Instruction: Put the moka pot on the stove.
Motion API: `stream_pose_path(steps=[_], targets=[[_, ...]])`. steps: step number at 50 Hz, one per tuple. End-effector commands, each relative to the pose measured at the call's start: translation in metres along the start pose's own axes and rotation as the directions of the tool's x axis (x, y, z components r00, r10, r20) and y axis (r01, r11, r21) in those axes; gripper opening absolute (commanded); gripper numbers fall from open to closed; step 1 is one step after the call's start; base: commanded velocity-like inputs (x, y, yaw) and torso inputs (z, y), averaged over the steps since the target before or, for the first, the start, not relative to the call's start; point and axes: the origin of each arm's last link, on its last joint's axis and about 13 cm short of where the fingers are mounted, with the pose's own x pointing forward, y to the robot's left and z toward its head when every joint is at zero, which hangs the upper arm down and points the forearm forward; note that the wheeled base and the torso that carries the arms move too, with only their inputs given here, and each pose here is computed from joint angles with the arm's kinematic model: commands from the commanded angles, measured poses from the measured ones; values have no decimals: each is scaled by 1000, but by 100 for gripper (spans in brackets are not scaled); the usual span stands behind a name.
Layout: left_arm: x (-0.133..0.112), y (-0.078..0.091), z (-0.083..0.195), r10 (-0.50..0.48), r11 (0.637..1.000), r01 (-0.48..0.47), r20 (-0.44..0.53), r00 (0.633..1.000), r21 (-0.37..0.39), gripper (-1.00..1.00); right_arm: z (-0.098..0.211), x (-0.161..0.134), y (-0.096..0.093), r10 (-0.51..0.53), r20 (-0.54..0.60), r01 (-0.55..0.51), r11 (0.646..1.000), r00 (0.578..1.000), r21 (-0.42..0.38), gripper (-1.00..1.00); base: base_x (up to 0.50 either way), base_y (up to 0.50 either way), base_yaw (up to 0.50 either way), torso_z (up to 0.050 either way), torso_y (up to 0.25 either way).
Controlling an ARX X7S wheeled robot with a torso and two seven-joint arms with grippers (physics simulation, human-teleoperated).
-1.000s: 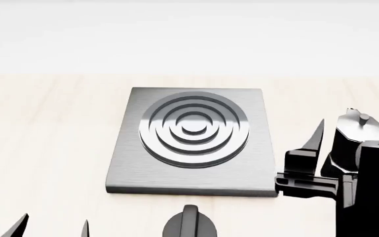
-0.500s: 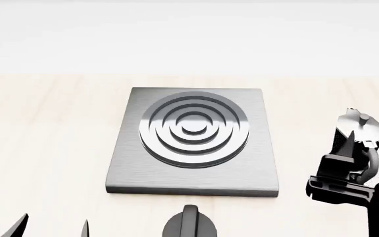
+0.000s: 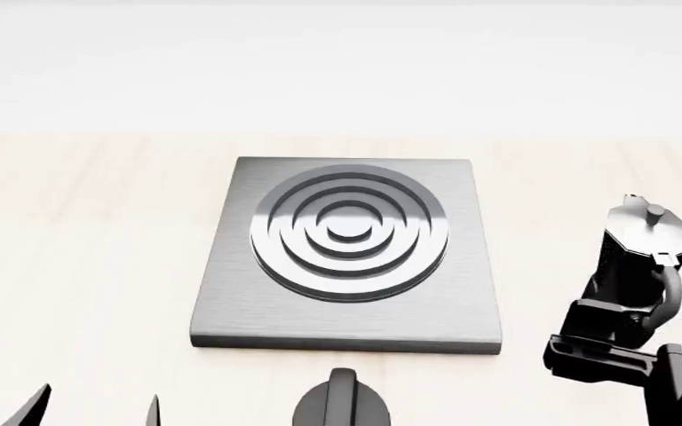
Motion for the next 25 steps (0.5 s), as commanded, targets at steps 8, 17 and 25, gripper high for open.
stream_pose_path(steps=[8, 17, 25], targets=[[0, 0, 0, 10, 1000, -10, 9, 1000, -10, 100, -18, 12, -8, 20, -32, -18, 998, 999, 54, 100, 0, 0, 0, 0, 0], [0, 0, 0, 10, 1000, -10, 10, 1000, -7, 100, -24, 23, -10, 19, -47, -16, 998, 999, 62, 100, 0, 0, 0, 0, 0], [0, 0, 0, 11, 1000, -11, 10, 1000, -9, 100, -27, 38, -7, 12, -62, -9, 999, 998, 46, 100, 0, 0, 0, 0, 0]])
